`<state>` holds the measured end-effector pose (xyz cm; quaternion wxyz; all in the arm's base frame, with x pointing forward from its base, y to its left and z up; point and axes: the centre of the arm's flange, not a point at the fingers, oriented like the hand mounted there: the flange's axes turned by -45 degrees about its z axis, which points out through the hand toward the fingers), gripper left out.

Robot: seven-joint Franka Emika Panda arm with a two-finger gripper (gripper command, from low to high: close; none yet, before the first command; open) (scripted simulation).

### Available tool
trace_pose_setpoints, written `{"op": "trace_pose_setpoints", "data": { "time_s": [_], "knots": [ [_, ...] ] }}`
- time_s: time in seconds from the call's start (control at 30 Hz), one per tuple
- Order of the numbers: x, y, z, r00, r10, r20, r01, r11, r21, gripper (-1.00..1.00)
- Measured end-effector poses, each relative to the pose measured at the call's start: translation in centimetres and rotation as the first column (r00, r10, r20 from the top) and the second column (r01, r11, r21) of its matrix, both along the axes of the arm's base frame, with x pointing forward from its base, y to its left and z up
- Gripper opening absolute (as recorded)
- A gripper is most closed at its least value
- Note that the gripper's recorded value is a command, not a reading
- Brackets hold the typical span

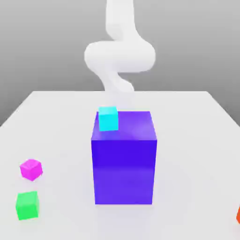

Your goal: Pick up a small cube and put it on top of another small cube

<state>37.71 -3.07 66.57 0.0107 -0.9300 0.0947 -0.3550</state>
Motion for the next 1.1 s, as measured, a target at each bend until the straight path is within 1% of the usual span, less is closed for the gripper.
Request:
{"op": "trace_pose_setpoints", "data": {
  "time_s": [0.1,0.2,0.3,0.4,0.47,0.57,0.67,0.77,0.83,1.0,1.03,1.1],
  "knots": [
    [2.7,-4.4,-6.1,0.975,-0.201,-0.092,0.209,0.973,0.095,0.00],
    [4.0,-8.9,-12.1,0.905,-0.381,-0.187,0.411,0.897,0.163,0.00],
    [3.9,-13.2,-18.3,0.793,-0.539,-0.285,0.600,0.773,0.206,0.00],
    [2.6,-17.3,-24.5,0.641,-0.666,-0.381,0.763,0.607,0.223,0.00],
    [1.1,-19.7,-28.5,0.523,-0.729,-0.442,0.851,0.477,0.221,0.00],
    [-2.0,-22.8,-34.4,0.324,-0.787,-0.525,0.946,0.259,0.196,0.00],
    [-6.2,-25.3,-40.0,0.102,-0.798,-0.594,0.989,0.016,0.149,0.00],
    [-11.4,-27.0,-45.1,-0.129,-0.753,-0.646,0.968,-0.238,0.084,0.00],
    [-12.3,-26.6,-47.7,-0.184,-0.730,-0.659,0.955,-0.293,0.057,0.00],
    [-12.6,-26.5,-52.8,-0.203,-0.722,-0.662,0.950,-0.309,0.047,0.00],
    [-12.6,-26.4,-53.6,-0.203,-0.722,-0.662,0.950,-0.310,0.047,-1.00],
    [-12.6,-26.4,-53.5,-0.203,-0.722,-0.662,0.950,-0.310,0.047,-1.00]
  ]
}}
